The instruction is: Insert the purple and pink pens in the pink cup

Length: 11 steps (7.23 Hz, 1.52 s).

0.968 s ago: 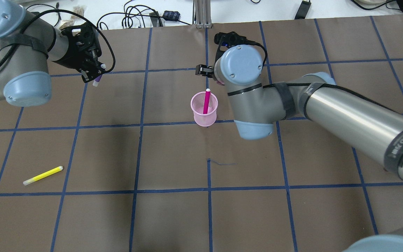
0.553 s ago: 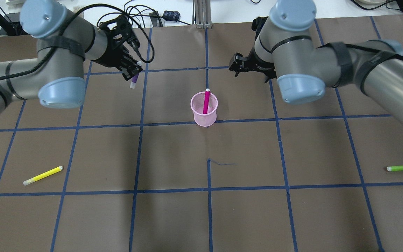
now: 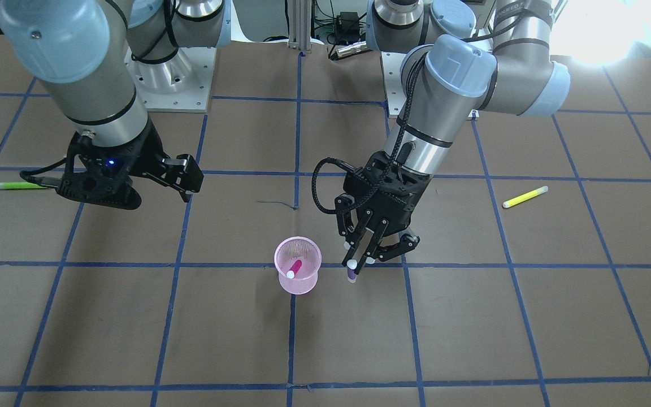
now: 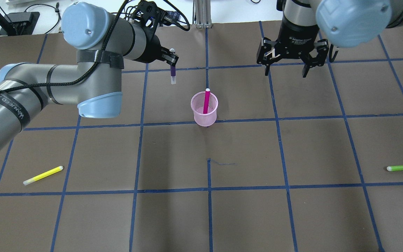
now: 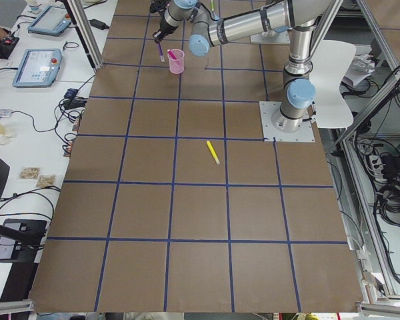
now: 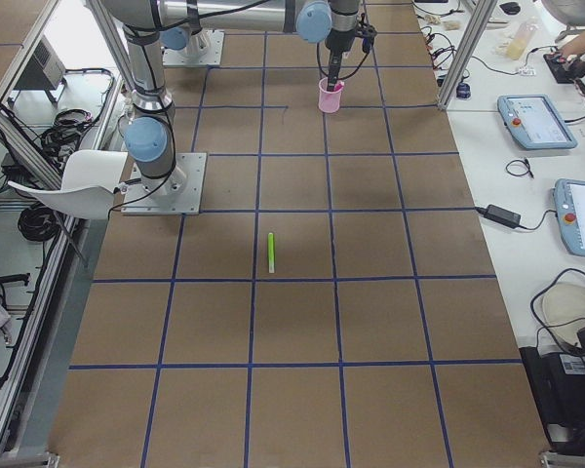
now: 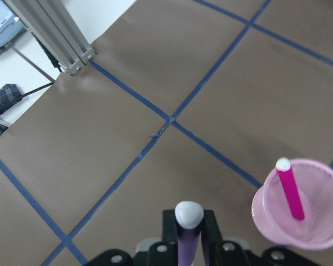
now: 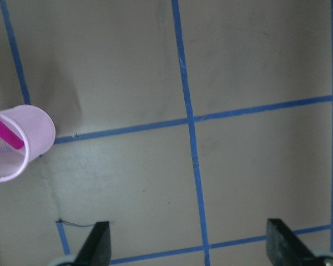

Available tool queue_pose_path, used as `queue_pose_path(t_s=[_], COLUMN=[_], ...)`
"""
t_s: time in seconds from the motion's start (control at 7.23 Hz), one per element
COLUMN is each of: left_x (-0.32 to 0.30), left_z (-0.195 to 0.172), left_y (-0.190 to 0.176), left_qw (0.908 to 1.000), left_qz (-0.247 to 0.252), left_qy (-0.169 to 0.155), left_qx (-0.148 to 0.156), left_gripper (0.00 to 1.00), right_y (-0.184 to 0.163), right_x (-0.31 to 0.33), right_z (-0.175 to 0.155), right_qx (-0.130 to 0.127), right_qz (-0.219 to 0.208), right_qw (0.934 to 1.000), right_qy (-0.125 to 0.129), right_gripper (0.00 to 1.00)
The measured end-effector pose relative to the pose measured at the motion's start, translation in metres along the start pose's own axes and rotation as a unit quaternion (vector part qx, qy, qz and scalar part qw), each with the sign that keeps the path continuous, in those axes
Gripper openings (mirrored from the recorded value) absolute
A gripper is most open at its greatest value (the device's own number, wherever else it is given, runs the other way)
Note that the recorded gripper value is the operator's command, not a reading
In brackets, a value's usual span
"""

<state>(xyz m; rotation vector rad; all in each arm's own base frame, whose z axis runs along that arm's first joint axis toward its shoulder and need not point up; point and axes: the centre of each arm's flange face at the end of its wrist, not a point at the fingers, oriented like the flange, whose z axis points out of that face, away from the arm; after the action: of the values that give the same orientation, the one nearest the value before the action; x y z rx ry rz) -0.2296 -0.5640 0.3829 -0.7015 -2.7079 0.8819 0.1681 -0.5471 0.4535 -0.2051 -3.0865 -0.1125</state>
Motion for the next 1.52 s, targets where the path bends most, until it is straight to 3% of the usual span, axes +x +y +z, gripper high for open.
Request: queue_pose_path(t_s=[0.14, 0.28, 0.55, 0.69, 0.83, 0.97, 1.24, 1.38, 1.52], left_x=[0.003, 0.006, 0.019, 0.04, 0.061, 0.074, 0.082, 0.082, 0.081], left_z=[-0.001, 0.004, 0.017, 0.024, 0.032, 0.038, 0.043, 0.045, 0.049], left_y=[0.002, 0.013, 0.036, 0.043, 0.048, 0.054, 0.06, 0.061, 0.063], left_qw=[0.9946, 0.9761, 0.9214, 0.8985, 0.8815, 0.874, 0.8705, 0.8699, 0.8693], left_qz=[-0.101, -0.214, -0.387, -0.438, -0.47, -0.482, -0.484, -0.484, -0.484], left_qy=[-0.004, -0.002, -0.013, -0.024, -0.041, -0.063, -0.09, -0.095, -0.098], left_qx=[0.023, 0.036, 0.03, 0.018, 0.003, -0.006, -0.012, -0.014, -0.018], left_gripper=[0.0, 0.0, 0.0, 0.0, 0.0, 0.0, 0.0, 0.9, 0.99], right_y=[0.016, 0.028, 0.026, 0.023, 0.022, 0.021, 0.021, 0.021, 0.02], right_x=[0.005, 0.008, 0.01, 0.011, 0.015, 0.018, 0.02, 0.02, 0.022], right_z=[-0.014, -0.021, -0.018, -0.02, -0.02, -0.018, -0.016, -0.016, -0.017], right_qx=[-0.005, -0.001, 0.014, 0.02, 0.022, 0.021, 0.019, 0.019, 0.02], right_qz=[-0.007, -0.021, -0.054, -0.065, -0.078, -0.087, -0.091, -0.091, -0.09], right_qw=[1.0, 0.9998, 0.9984, 0.9977, 0.9967, 0.996, 0.9957, 0.9957, 0.9958], right_qy=[0.003, 0.001, -0.002, -0.003, -0.001, 0.0, -0.002, -0.001, -0.002], right_gripper=[1.0, 1.0, 1.0, 1.0, 1.0, 1.0, 1.0, 1.0, 1.0])
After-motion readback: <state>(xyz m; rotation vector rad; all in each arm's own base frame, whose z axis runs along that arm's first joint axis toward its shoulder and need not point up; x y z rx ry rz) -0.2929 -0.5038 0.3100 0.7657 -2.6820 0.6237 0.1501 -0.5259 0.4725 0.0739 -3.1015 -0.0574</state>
